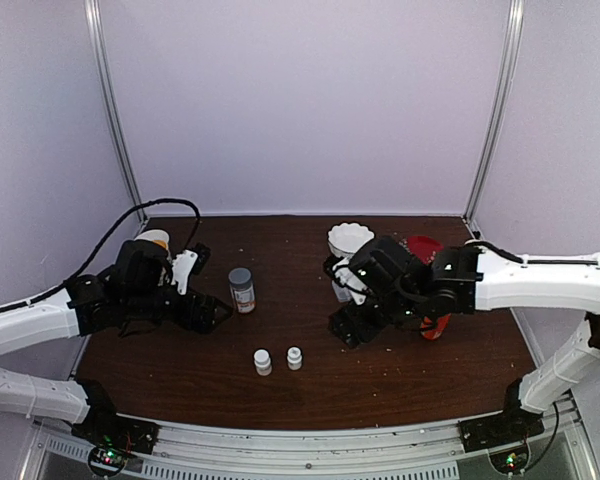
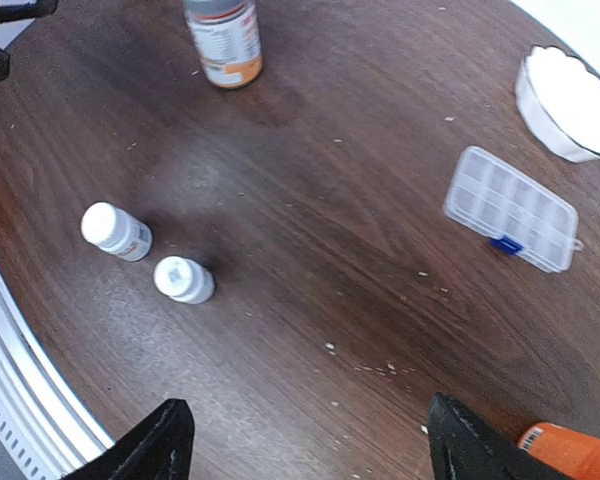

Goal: Sort the pills into containers
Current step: Place the pill bottle at the center of the board.

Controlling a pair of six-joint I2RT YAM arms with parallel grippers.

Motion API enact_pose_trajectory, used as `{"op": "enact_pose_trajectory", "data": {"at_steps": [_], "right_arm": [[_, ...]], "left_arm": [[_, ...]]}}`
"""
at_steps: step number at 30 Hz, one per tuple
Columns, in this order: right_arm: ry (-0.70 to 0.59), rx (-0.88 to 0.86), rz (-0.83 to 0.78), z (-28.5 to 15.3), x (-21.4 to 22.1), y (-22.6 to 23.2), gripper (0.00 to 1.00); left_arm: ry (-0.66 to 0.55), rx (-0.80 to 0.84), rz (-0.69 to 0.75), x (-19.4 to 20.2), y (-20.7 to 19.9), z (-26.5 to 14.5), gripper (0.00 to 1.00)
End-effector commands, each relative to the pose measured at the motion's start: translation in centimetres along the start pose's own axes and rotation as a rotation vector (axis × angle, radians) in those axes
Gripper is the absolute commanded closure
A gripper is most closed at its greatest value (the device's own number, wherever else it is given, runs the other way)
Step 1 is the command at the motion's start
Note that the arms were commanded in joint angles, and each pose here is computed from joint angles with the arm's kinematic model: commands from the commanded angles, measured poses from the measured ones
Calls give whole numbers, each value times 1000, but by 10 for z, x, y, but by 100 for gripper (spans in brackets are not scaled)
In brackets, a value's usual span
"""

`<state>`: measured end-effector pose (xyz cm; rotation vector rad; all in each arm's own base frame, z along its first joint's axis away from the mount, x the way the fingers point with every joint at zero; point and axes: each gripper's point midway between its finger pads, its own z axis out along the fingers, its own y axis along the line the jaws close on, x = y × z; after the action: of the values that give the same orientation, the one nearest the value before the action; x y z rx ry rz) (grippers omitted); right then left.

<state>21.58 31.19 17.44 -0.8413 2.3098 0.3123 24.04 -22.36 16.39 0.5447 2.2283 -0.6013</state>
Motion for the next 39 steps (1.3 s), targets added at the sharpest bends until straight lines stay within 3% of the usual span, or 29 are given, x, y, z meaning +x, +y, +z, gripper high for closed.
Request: {"op": "enact_pose_trajectory", "data": {"at_steps": [1,12,19,35,39], "right_arm": [[28,-86,-93,25,-9,52,18],[79,-126,-120,79,-3,97,20],[104,-155,-124,98,1,110,35],[137,19,-118,130,9,88,59],[143,17,-116,131,12,88,70]], "left_arm": [[-17,66,12,2,-22,-8,9],[-5,38,17,9,-19,-6,9],[-5,22,17,11,-15,-5,9],[-2,-23,10,15,-6,-3,9],[8,-23,10,17,-6,-1,9]]}}
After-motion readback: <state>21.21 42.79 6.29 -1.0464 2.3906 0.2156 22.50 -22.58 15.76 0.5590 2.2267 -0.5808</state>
